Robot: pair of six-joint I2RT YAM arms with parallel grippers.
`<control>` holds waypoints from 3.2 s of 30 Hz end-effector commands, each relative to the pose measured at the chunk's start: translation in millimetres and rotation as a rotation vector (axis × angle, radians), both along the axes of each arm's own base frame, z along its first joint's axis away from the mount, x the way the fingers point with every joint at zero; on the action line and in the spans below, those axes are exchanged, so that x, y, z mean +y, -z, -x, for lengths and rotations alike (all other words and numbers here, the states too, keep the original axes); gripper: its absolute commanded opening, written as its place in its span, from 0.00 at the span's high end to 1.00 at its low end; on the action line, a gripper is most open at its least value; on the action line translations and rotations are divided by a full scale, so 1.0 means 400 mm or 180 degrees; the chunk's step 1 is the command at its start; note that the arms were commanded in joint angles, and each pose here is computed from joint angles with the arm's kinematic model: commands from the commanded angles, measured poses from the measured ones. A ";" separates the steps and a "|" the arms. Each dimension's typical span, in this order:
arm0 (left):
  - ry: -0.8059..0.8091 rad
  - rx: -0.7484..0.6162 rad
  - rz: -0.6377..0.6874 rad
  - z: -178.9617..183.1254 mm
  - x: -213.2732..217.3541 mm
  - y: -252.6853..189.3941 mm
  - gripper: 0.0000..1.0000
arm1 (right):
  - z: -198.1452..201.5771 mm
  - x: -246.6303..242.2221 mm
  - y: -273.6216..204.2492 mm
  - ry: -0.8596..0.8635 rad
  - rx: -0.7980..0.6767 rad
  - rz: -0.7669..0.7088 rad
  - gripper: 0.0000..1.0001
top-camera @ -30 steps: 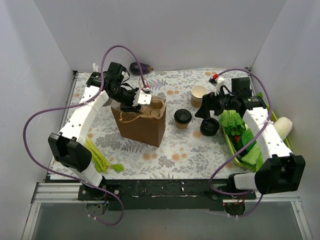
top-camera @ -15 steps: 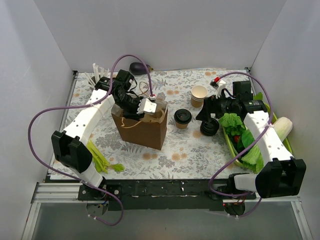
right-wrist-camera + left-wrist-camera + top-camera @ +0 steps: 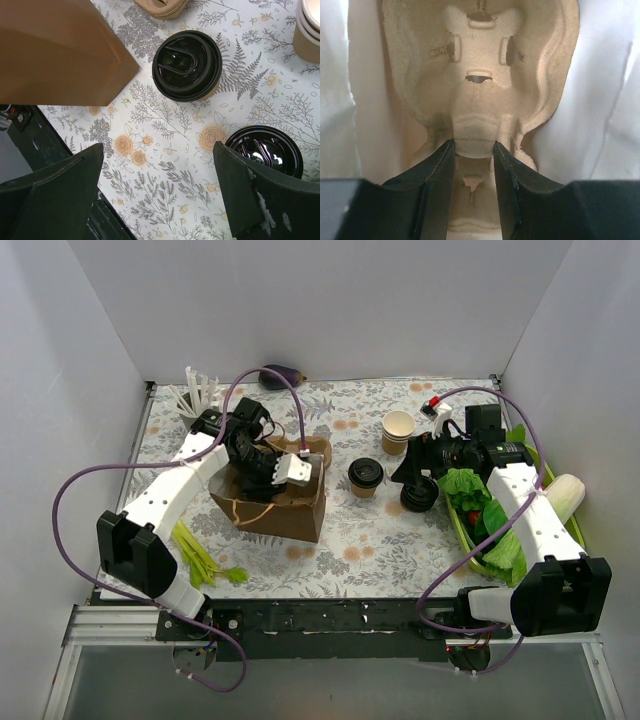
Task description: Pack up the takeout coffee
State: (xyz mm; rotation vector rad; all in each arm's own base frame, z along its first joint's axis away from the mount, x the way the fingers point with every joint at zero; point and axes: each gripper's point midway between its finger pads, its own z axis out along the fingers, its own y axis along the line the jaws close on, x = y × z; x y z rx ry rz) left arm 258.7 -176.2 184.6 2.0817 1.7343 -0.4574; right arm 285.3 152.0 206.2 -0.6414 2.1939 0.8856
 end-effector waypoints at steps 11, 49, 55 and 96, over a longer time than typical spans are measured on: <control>-0.0415 0.0234 0.0047 0.021 -0.019 0.096 1.00 | -0.026 0.007 -0.024 -0.0013 -0.0071 -0.0110 0.02; -0.0711 0.0358 0.0685 0.073 -0.089 -0.066 0.17 | -0.061 0.017 -0.025 -0.0043 0.0005 -0.0146 0.02; -0.0842 0.0796 0.0697 0.095 -0.112 -0.067 0.20 | -0.074 0.025 -0.035 -0.0076 0.0030 -0.0199 0.02; -0.0774 0.0915 0.1391 0.156 -0.191 -0.166 0.03 | -0.064 0.356 -0.095 -0.0769 0.0479 -0.0617 0.07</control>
